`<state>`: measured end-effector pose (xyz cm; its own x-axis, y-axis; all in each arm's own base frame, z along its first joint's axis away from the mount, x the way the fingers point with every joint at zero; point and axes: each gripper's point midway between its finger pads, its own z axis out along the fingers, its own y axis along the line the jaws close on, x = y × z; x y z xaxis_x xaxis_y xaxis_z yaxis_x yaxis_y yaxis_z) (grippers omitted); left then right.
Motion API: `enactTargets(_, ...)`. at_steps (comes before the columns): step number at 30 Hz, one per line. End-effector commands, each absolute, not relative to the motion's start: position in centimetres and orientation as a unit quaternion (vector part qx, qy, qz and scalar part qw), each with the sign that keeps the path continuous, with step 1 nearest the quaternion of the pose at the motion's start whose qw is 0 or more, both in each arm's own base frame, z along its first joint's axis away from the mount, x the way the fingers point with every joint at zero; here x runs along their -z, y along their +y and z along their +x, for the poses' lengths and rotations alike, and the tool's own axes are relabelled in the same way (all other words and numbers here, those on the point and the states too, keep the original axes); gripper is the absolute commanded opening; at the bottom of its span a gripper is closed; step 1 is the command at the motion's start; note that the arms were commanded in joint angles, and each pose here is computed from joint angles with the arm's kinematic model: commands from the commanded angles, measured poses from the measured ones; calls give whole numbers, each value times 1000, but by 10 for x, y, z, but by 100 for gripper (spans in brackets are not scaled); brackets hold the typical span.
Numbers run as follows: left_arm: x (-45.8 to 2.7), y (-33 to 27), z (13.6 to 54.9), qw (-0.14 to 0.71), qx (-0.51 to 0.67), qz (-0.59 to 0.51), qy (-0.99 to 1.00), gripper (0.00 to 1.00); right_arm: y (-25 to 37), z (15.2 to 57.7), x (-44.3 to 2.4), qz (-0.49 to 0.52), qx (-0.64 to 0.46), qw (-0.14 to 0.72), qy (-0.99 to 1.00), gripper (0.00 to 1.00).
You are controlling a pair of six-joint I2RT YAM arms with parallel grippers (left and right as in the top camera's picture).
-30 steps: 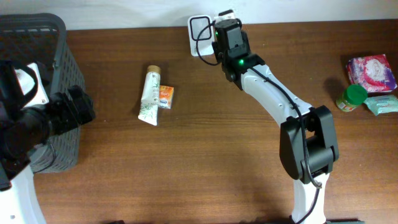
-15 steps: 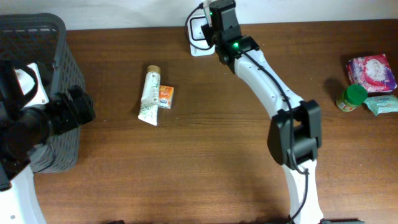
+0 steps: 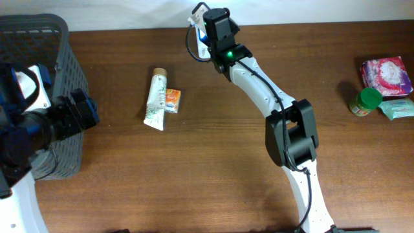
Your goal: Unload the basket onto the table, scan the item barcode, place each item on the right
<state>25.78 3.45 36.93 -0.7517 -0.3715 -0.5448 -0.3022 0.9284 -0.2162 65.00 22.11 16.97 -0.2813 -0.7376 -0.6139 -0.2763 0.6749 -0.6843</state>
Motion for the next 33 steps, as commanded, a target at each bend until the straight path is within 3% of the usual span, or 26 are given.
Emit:
enactTargets(1, -370, 36, 257, 303, 58, -187, 933, 99, 219, 656, -151, -320, 227, 495, 775, 4)
enactTargets(8, -370, 36, 257, 303, 58, -187, 933, 99, 221, 656, -129, -318, 215, 483, 787, 4)
enactTargets(14, -370, 36, 257, 303, 58, -187, 933, 99, 174, 659, -169, -179, 207, 476, 836, 4)
enactTargets(19, -370, 36, 257, 303, 58, -187, 933, 99, 70, 636, -203, -30, 144, 403, 904, 4)
enactTargets(27, -370, 36, 257, 303, 58, -187, 933, 99, -111, 543, -152, 152, 185, 189, 952, 4)
enactTargets(33, -370, 36, 257, 303, 58, -187, 933, 99, -176, 497, -119, 221, 117, 106, 962, 4)
